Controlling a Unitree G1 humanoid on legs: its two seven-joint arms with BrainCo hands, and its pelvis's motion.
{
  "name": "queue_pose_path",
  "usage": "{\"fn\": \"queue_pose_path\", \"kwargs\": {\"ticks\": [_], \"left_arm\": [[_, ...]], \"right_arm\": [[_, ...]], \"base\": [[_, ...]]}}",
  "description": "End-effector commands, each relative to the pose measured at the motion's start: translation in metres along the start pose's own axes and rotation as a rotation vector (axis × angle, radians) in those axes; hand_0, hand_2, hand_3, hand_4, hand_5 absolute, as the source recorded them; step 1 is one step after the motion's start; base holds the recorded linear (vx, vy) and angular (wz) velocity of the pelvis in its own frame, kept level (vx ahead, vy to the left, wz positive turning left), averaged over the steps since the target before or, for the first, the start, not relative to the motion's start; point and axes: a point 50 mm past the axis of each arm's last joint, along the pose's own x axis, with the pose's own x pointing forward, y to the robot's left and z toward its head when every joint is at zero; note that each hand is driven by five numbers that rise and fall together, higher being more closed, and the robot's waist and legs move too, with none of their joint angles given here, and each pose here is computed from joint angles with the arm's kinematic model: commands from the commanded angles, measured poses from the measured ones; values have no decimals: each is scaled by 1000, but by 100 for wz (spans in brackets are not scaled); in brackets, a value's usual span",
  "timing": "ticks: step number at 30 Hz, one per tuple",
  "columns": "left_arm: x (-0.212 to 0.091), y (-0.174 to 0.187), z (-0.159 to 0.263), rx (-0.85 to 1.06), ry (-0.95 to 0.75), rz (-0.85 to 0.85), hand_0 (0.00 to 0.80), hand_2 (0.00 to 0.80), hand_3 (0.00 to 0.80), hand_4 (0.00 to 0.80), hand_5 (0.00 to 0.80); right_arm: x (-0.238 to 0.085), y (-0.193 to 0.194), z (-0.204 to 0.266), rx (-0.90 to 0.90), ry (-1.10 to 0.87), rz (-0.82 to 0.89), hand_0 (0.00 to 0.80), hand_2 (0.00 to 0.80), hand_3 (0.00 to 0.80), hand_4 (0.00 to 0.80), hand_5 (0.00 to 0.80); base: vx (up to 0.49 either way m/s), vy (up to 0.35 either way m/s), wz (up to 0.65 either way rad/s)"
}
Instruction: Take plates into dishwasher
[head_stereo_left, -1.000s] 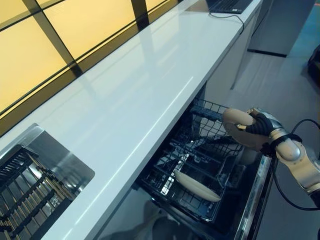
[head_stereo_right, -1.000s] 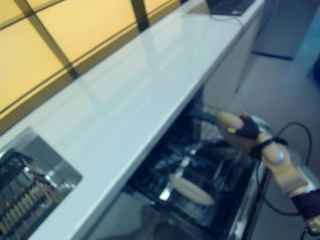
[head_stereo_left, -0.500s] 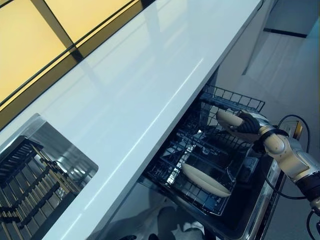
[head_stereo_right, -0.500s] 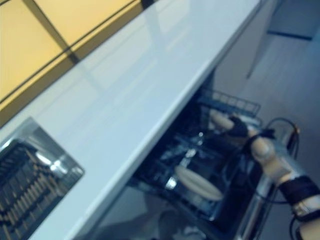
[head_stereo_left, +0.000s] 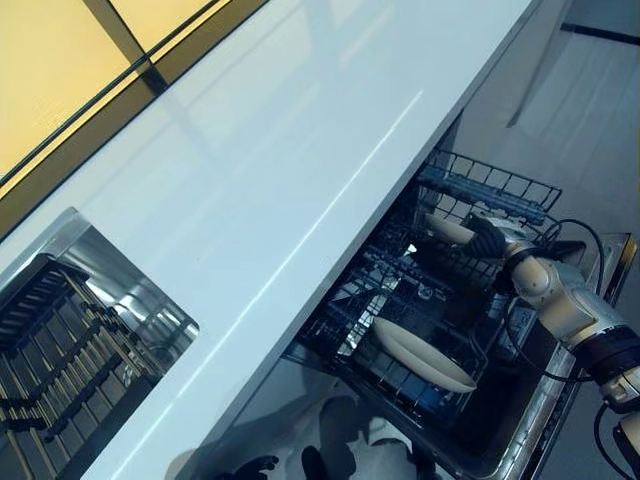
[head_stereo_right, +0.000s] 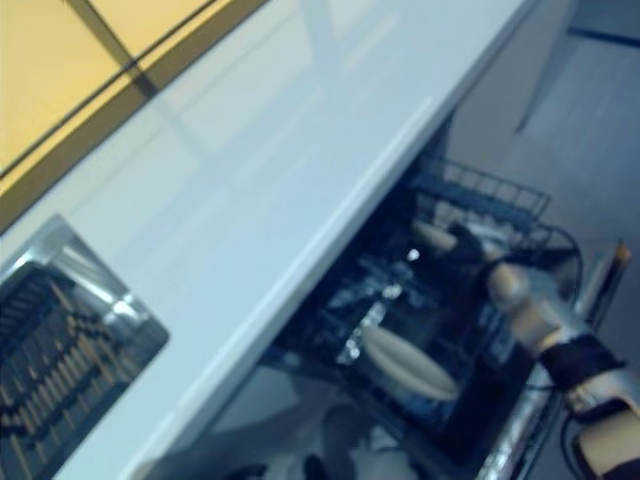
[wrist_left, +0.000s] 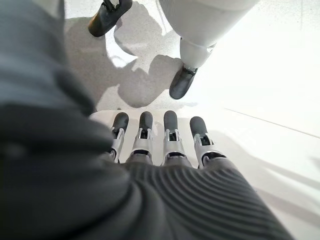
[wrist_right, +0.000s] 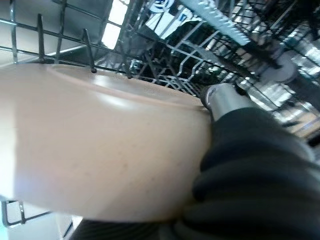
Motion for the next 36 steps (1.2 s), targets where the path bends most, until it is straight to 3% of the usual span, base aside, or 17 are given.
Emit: {"fn": "queue_pose_path", "kwargs": {"ticks": [1,25,36], "left_arm": [[-2,16,-3,72,27,3,0,0,0,0,0],[-2,11,11,81,-37,-22,0,0,0,0,0],[-2,12,13,82,-42,-25,0,0,0,0,0]], "right_arm": [[15,-33,30,-27,-76,-107,800,800,800,800,800],[25,-32,5,81,142,-179,800,800,800,800,800],[24,-16,-10,131,247,-117,800,800,800,800,800]], "base": [[-19,-7,7],[-2,-1,1],[-1,1,1]]}}
